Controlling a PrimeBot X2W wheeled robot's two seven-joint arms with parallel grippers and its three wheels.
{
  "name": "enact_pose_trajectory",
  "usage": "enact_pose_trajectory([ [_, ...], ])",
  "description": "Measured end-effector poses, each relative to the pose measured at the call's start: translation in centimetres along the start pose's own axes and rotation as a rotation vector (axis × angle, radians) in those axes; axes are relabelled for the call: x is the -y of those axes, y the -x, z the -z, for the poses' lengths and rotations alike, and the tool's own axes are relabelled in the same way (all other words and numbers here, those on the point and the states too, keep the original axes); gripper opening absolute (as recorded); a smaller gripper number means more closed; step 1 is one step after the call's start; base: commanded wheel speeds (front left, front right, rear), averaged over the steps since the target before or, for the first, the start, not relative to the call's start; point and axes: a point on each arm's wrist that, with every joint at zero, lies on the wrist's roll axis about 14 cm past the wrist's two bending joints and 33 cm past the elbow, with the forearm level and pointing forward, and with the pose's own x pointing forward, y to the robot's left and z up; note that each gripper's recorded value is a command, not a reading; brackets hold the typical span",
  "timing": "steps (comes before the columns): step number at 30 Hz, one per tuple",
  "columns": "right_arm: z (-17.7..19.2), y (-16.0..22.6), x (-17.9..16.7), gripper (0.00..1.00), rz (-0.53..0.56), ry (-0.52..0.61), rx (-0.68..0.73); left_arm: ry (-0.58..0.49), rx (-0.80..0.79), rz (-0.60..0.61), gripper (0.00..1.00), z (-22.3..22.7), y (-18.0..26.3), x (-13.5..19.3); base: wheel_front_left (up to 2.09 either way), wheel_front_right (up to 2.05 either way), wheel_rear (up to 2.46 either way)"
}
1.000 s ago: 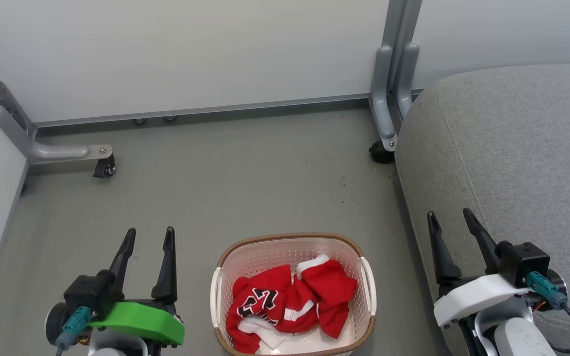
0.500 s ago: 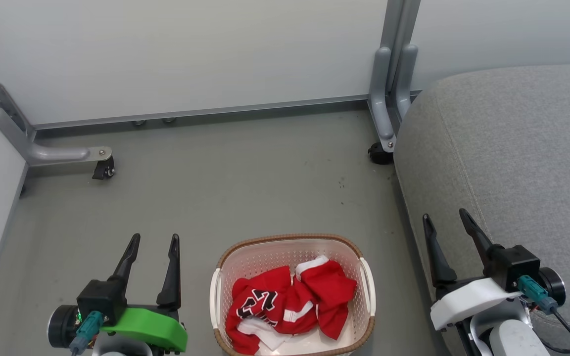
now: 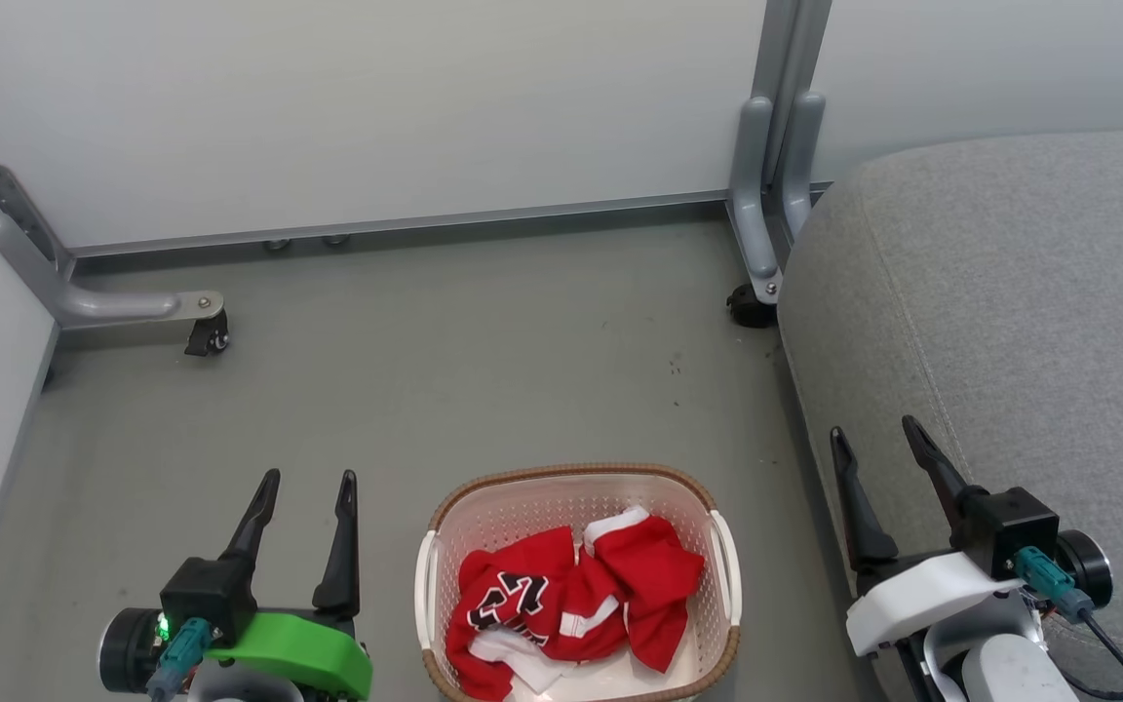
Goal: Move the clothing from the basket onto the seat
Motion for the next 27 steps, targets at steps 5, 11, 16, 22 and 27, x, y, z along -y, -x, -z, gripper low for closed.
enact_pose_trajectory([
  [5,0.0,0.0,0.0,1.0,0.002,-0.005,0.001,0.002,-0.005,-0.003,1.0,0.2,0.1,-0.1,0.0,0.0,0.0],
  [11,0.0,0.0,0.0,1.0,0.003,-0.009,-0.001,0.004,-0.015,-0.005,1.0,0.5,0.1,-0.1,0.0,0.0,0.0],
  [16,0.1,-0.1,0.0,1.0,0.003,-0.012,-0.008,0.003,-0.034,0.014,1.0,1.1,-0.2,0.5,0.0,0.0,0.0],
  [22,-0.4,-1.7,0.1,1.0,-0.002,-0.016,0.012,-0.009,-0.052,0.118,1.0,1.7,-2.8,3.5,0.0,0.0,0.0],
  [27,-0.3,-3.2,0.9,1.0,0.011,-0.021,0.021,-0.02,-0.116,0.235,1.0,3.9,-5.1,6.8,0.0,0.0,0.0],
])
